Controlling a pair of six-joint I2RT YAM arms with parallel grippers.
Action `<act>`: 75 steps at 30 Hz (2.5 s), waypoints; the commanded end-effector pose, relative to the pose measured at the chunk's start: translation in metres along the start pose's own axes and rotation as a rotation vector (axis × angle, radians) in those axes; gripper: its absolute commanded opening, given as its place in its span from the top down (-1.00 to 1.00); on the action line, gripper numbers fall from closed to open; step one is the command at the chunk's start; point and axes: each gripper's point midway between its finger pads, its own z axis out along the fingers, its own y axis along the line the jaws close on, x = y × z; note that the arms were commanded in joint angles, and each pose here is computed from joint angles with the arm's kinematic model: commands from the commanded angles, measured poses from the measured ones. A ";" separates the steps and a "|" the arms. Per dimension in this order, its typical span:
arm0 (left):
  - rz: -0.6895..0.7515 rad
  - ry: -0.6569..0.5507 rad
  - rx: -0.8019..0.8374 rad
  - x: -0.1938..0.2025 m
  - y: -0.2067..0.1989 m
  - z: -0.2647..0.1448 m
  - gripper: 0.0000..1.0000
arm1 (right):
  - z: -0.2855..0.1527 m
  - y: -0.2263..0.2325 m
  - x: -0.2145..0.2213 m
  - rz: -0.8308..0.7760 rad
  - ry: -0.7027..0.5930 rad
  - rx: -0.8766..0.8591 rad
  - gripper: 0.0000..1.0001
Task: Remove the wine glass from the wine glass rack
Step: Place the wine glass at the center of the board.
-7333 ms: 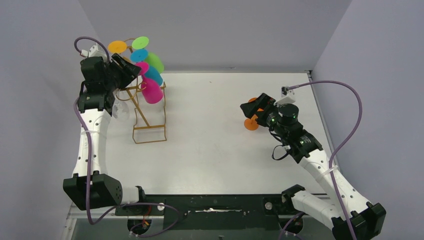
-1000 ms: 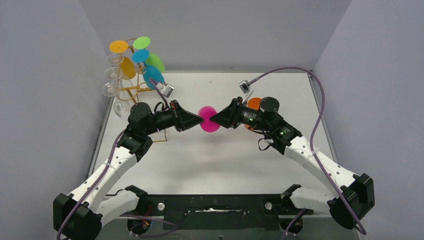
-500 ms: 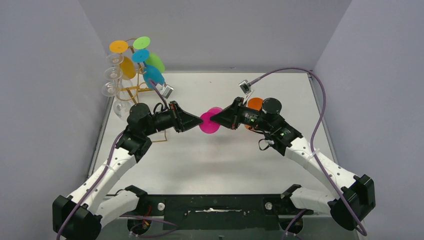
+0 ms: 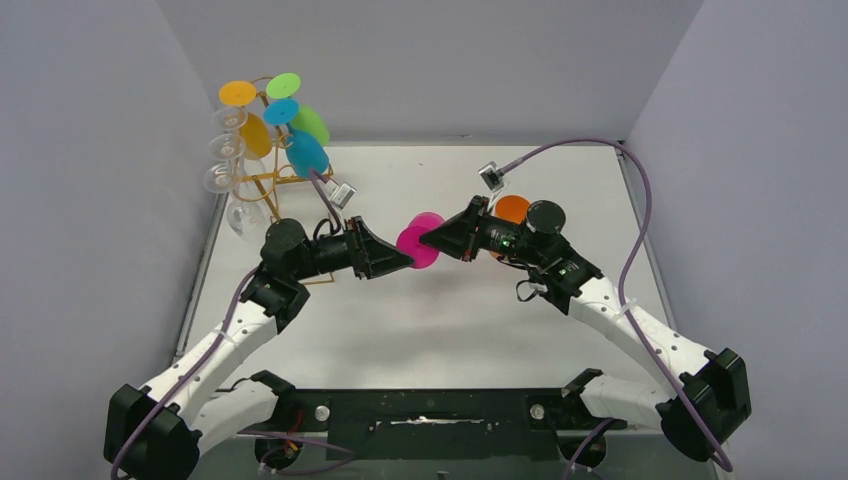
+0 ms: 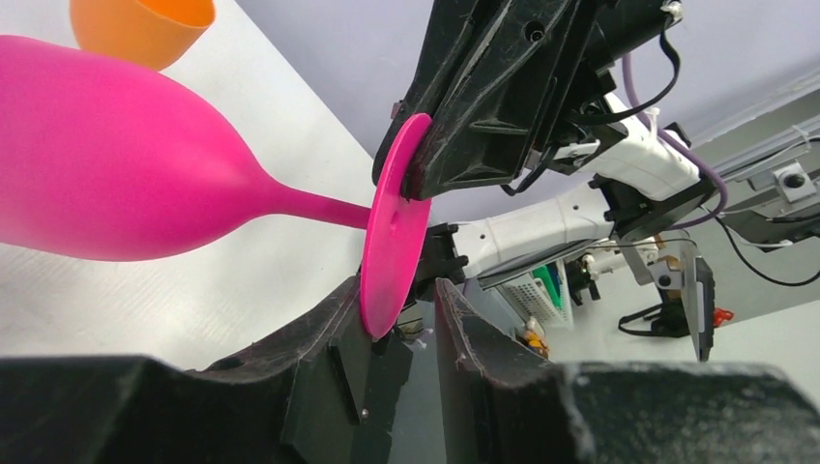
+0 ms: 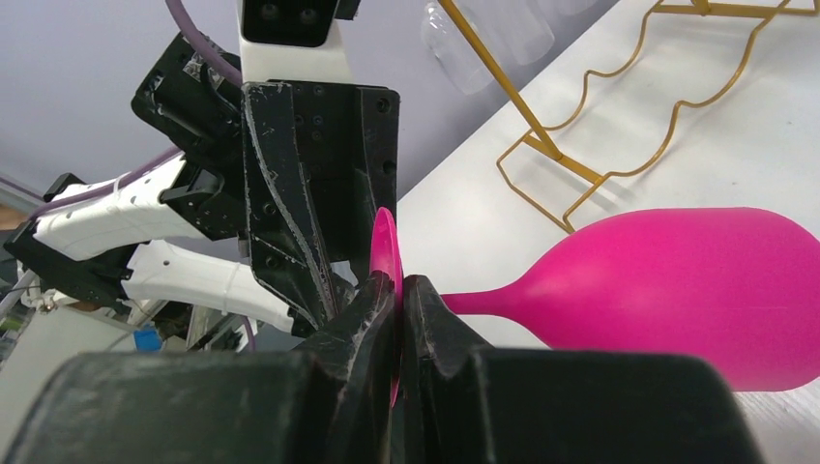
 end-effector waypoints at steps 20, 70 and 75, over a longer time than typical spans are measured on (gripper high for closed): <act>0.333 0.102 0.062 0.041 0.002 -0.014 1.00 | -0.031 0.005 -0.054 -0.232 -0.195 0.165 -0.49; 0.848 0.267 0.417 0.114 -0.013 -0.064 1.00 | -0.013 0.005 0.027 0.277 0.396 -0.175 -0.19; 0.868 0.266 0.438 0.112 -0.016 -0.063 1.00 | -0.012 0.009 0.027 0.284 0.397 -0.219 0.00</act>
